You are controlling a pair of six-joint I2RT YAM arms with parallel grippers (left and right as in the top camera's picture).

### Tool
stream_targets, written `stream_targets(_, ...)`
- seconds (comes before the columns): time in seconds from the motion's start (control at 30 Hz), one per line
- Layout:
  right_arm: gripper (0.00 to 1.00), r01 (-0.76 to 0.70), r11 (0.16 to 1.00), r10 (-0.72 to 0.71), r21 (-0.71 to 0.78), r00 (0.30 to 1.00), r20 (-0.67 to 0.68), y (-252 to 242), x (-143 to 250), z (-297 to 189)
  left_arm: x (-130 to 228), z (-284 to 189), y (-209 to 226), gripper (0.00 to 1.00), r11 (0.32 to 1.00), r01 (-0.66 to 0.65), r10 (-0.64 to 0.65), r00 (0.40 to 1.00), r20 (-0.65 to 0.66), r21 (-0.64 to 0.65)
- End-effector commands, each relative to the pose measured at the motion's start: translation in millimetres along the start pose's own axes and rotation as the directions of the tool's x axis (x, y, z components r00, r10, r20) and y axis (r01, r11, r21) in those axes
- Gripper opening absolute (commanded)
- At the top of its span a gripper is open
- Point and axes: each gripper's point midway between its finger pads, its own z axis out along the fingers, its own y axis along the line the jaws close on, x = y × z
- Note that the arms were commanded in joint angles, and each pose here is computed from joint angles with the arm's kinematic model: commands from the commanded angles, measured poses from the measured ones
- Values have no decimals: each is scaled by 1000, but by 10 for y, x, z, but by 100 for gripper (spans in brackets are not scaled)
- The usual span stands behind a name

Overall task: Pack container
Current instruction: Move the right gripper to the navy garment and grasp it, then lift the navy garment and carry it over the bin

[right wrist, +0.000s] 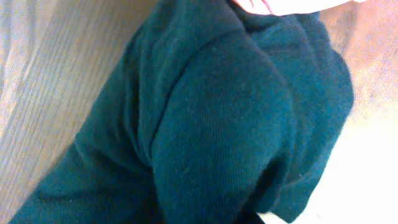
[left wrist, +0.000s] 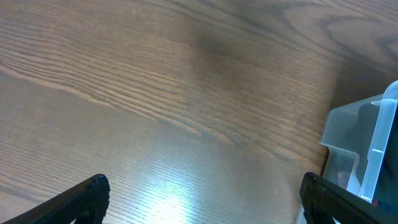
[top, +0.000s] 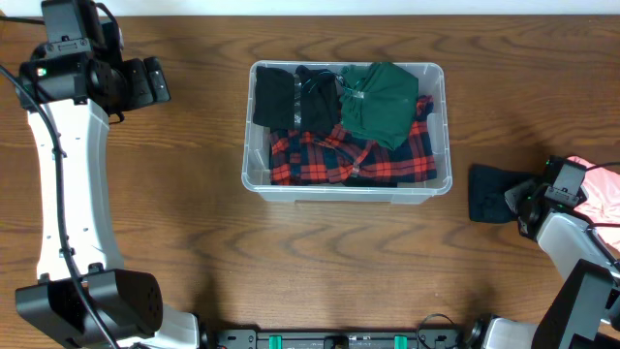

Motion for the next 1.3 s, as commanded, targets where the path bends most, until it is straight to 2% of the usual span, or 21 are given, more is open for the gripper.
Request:
stream_targets(0.0, 4, 98, 994, -102, -49, 991, -87, 19, 212, 61, -35, -49, 14, 98, 1000, 5, -5, 1000, 14, -2)
stream_targets(0.17, 4, 183, 959, -199, -216, 979, -53, 381, 82, -197, -35, -49, 14, 98, 1000, 5, -5, 1000, 14, -2)
stream_targets(0.3, 4, 278, 859, -304, -431, 953, 9, 833, -24, -658, -35, -49, 14, 98, 1000, 5, -5, 1000, 14, -2)
stream_targets(0.47, 1, 303, 795, -294, -525, 950, 103, 1098, -277, -1357, -35, -49, 14, 98, 1000, 5, -5, 1000, 14, -2)
stream_targets(0.63, 1, 290, 762, -221, -579, 957, 188, 1207, -465, -1982, -35, -49, 14, 98, 1000, 5, -5, 1000, 14, -2)
stream_targets(0.73, 1, 227, 732, -157, -642, 974, 165, 1291, -402, -2220, -36, -49, 14, 98, 1000, 5, -5, 1000, 15, -2)
stream_targets(0.97, 1, 13, 725, -49, -688, 998, -33, 1565, -4, -2338, -35, -49, 14, 98, 1000, 5, -5, 1000, 14, -2)
stream_targets(1.27, 1, 47, 732, -35, -680, 999, 31, 2134, 557, -2370, -35, -49, 14, 98, 1000, 5, -5, 1000, 14, -2)
